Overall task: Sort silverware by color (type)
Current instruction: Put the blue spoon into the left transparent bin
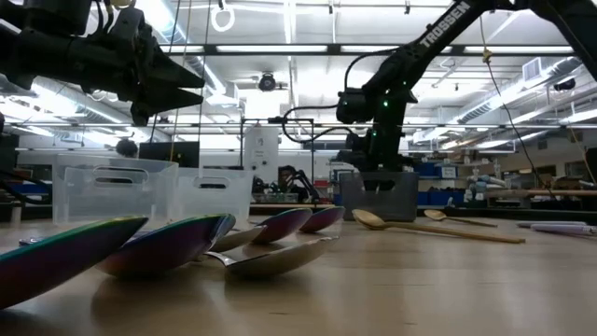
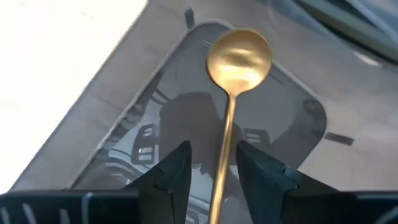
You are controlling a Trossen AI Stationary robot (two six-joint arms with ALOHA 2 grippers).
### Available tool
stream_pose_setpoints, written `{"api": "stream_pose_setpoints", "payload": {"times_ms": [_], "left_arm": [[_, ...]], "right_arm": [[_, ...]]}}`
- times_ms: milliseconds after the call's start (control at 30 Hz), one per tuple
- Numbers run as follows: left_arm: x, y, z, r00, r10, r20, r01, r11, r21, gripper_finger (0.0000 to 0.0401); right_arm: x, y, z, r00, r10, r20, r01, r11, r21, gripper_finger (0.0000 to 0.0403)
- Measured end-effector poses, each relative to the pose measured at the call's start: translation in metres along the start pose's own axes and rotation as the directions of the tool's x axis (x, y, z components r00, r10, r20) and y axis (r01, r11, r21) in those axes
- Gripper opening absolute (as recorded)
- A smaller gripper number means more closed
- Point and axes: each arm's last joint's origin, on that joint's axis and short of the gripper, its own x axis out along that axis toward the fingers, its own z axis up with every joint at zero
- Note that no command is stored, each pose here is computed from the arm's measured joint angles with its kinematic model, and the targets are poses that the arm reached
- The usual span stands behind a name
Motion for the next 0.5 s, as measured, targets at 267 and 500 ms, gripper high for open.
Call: {"api": "stream_pose_setpoints", "payload": {"times_ms": [267,500], "left_arm": [[0.004,-0.007,0.001,0.963,-0.047,-0.266,0.066,0.996,0.063,0.0187],[0.014,-0.029,0.010,0.898,-0.046,-0.437,0.177,0.948,0.265,0.0187]], "right_arm": [[-0.056,0.011,-0.004,0.986,0.017,0.168,0.005,0.991,-0.131,0.0135],[-0.096,0.051,-0.036,0.941,0.054,0.334,0.053,0.951,-0.303,0.0135]]}}
